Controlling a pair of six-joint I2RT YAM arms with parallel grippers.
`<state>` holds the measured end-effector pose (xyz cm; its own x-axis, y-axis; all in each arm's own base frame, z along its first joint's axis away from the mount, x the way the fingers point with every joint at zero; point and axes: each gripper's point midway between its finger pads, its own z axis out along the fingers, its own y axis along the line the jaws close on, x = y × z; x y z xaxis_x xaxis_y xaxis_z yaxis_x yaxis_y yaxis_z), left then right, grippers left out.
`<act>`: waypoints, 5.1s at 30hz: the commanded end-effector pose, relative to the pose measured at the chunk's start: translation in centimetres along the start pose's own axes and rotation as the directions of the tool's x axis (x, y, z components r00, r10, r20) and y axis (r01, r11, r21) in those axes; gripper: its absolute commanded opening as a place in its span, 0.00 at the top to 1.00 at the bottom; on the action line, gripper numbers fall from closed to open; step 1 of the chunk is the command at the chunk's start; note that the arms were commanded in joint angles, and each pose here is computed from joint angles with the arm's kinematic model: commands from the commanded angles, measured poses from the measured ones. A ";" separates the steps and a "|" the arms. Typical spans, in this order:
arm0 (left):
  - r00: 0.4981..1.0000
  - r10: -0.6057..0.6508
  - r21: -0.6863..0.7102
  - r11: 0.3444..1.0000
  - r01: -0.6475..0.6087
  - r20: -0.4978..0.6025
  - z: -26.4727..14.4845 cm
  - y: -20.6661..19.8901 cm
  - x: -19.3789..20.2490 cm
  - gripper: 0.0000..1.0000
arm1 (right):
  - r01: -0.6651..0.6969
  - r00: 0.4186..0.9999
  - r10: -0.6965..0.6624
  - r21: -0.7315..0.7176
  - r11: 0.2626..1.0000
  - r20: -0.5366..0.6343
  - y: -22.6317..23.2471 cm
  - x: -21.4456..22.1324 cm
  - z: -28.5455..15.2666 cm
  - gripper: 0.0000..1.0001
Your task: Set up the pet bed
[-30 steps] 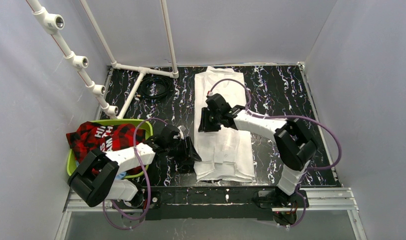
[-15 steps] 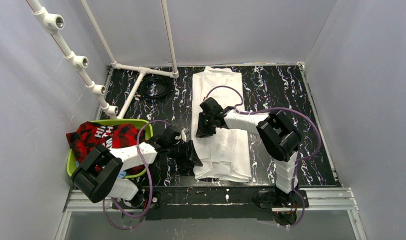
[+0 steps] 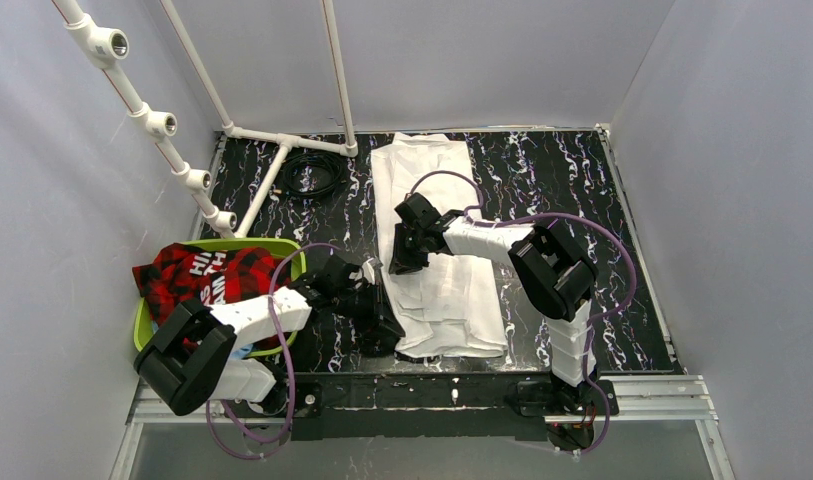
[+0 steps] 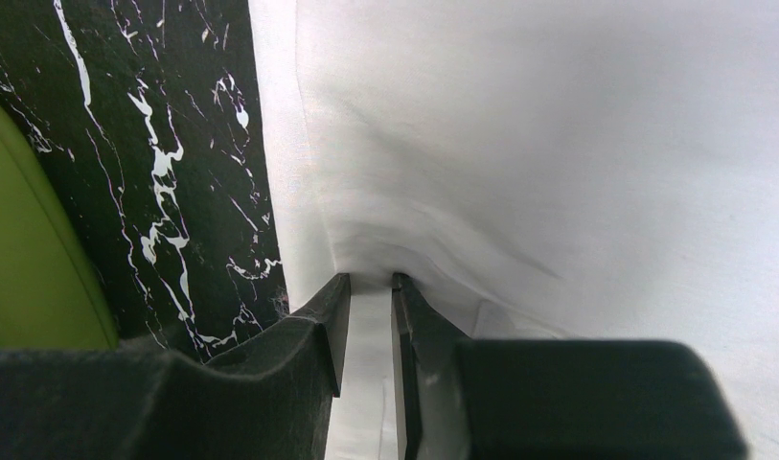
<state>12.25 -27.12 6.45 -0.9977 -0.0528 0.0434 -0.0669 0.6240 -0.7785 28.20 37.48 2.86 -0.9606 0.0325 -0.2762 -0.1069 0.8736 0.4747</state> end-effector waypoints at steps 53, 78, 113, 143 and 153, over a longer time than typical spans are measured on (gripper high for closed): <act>0.957 -0.151 -0.383 0.892 0.240 0.249 -1.7 6.0 -4.8 0.34 | -0.294 0.945 0.298 0.054 0.954 -0.137 -17.9 12.0 -14.5 0.45; 0.965 -0.118 -0.398 0.894 0.207 0.235 -2.1 6.8 -4.1 0.44 | -0.241 0.958 0.250 0.080 0.967 -0.139 -19.6 12.8 -12.9 0.55; 0.967 -0.204 -0.269 0.933 0.239 0.150 0.1 3.9 -5.4 1.00 | -0.226 0.969 0.223 -0.015 0.974 -0.103 -16.9 9.5 -13.9 0.99; 0.815 -0.467 -0.037 0.860 0.509 0.344 -4.3 -3.7 -27.1 1.00 | -0.474 0.825 0.510 -0.193 0.859 0.244 -12.2 -14.9 -11.2 0.99; 0.799 -0.484 -0.102 0.830 0.549 0.358 -4.1 -0.4 -31.8 0.88 | -0.507 0.808 0.528 -0.147 0.849 0.263 -15.8 -18.6 -7.2 0.82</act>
<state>43.07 -23.33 7.92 -0.7505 -0.6361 0.1794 -0.6028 0.5475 -0.5804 42.85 19.60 5.76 -0.7800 0.6126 -0.1274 0.4068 0.6512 0.6407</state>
